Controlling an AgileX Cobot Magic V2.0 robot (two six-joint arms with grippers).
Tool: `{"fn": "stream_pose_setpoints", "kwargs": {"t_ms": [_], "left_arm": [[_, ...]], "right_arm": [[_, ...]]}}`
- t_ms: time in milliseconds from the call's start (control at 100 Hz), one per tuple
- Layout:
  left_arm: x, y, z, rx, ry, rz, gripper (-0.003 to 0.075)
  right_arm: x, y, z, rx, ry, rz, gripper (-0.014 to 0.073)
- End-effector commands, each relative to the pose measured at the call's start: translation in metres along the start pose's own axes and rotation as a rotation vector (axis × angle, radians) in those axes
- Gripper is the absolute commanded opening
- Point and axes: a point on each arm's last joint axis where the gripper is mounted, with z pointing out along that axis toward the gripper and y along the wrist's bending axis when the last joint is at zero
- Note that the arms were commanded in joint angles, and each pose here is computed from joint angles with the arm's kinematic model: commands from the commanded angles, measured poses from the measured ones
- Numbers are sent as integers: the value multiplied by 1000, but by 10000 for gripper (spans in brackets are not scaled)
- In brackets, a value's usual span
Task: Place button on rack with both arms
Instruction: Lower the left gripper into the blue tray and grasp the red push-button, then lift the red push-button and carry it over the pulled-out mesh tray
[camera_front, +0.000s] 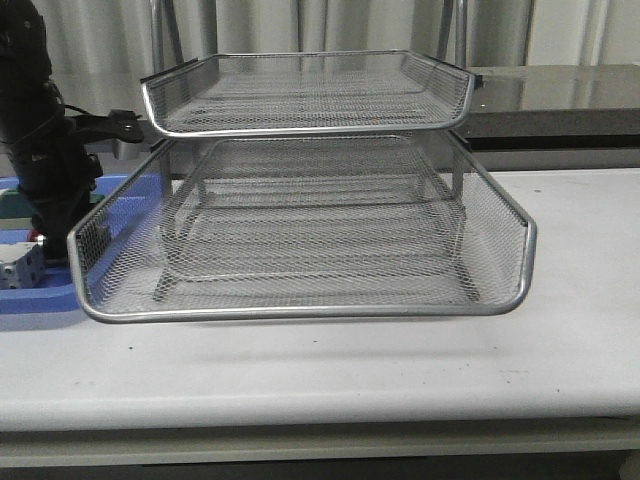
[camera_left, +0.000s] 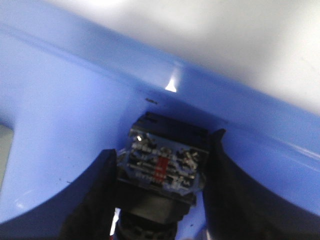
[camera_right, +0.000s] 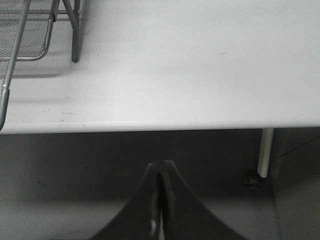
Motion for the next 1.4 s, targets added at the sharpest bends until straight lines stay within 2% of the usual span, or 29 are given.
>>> {"fn": "stream_pose_setpoints", "kwargs": {"t_ms": [0,400,610,850,1060,1240,1390], "left_arm": [[-8,7,-32,-86,-50,3,-20],[-15,7,-112,-220,-154,-85,-20],[-11,-5,-167,-255,-199,-144,-20],[-2,-34,-233,-250,-255,-163,-20],[6,-69,-285,-189,-349,-165,-20],[10,-94,-316,-171,-438,-175,-20],[3,-122,-328,-157,-473,-115,-20]], "right_arm": [[-12,0,-6,2,-79,-11,-71],[-12,0,-6,2,-79,-11,-71],[-12,0,-6,2,-79,-11,-71],[-12,0,-6,2,-79,-11,-71],[-12,0,-6,2,-79,-11,-71],[-12,0,-6,2,-79,-11,-71],[-12,0,-6,2,-79,-11,-71]]}}
